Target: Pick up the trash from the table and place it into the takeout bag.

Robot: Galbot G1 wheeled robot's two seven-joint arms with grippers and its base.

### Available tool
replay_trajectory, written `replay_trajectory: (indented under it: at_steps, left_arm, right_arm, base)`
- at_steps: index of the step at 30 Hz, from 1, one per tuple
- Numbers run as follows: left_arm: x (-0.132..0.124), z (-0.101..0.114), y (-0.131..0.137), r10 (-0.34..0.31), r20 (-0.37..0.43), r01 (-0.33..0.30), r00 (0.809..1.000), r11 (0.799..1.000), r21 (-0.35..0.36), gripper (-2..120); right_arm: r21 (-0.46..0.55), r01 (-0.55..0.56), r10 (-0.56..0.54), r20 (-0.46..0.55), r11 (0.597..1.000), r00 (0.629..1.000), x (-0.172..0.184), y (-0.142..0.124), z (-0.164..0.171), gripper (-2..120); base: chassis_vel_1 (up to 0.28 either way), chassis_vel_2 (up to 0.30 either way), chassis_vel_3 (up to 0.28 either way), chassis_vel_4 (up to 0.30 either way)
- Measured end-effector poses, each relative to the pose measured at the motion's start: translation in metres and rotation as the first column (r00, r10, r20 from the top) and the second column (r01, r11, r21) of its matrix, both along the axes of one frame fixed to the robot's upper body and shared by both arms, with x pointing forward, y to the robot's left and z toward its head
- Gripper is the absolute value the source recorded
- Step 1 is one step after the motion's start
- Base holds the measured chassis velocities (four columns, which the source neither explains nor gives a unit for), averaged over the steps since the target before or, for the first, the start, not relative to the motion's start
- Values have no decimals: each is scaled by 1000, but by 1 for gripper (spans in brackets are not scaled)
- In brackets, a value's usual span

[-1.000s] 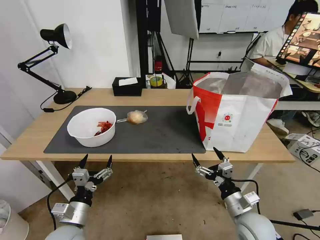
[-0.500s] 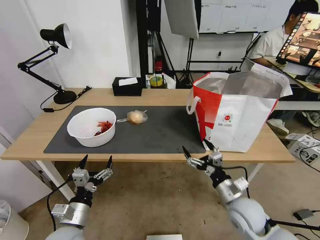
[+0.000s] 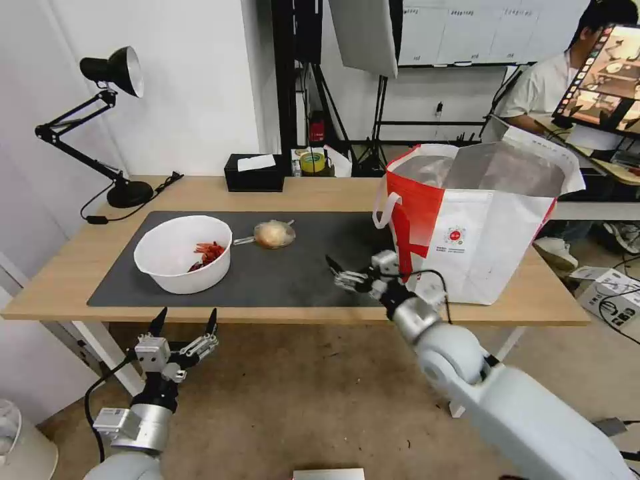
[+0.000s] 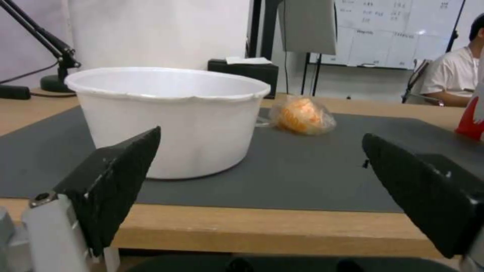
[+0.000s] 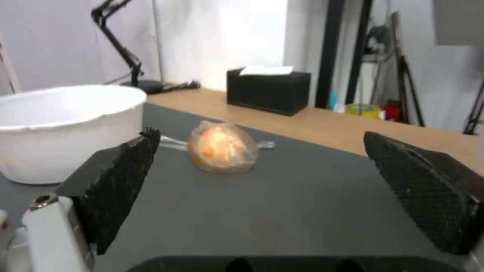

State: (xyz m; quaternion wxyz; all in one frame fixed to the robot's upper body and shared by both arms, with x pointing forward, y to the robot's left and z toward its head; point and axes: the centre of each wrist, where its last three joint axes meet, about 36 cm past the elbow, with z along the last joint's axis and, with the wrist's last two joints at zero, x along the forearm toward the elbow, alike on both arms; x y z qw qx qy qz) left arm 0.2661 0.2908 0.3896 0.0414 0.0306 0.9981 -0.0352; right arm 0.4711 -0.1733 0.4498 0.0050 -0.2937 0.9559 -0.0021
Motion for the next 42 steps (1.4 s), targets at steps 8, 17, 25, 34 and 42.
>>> replay_trajectory:
  at_steps: [8,17,25,34,42]
  left_arm:
    - [1,-1,-1,3,0,-3,1000,1000,-5,100]
    - [0,-1,-2,6,-3,-6,1000,1000,-7,100]
    - [-3,-1,0,10,-6,-10,1000,1000,-4,100]
    - [-3,-1,-2,10,-4,-10,1000,1000,-8,100]
    - [-2,1,-2,11,6,-11,1000,1000,-13,100]
  right_arm:
    - [-17,-11,11,-32,1000,999,76,42,2,100]
    - [-43,1,-5,-93,999,996,140,83,-9,100]
    - [-48,-39,32,-137,998,990,171,121,-1,100]
    - [-75,-69,50,-229,995,972,193,146,-3,100]
    - [-80,-108,79,-297,991,952,206,156,-7,100]
  base:
    - [0,0,0,0]
    - [0,0,0,0]
    - [0,0,0,0]
    - [0,0,0,0]
    - [0,0,0,0]
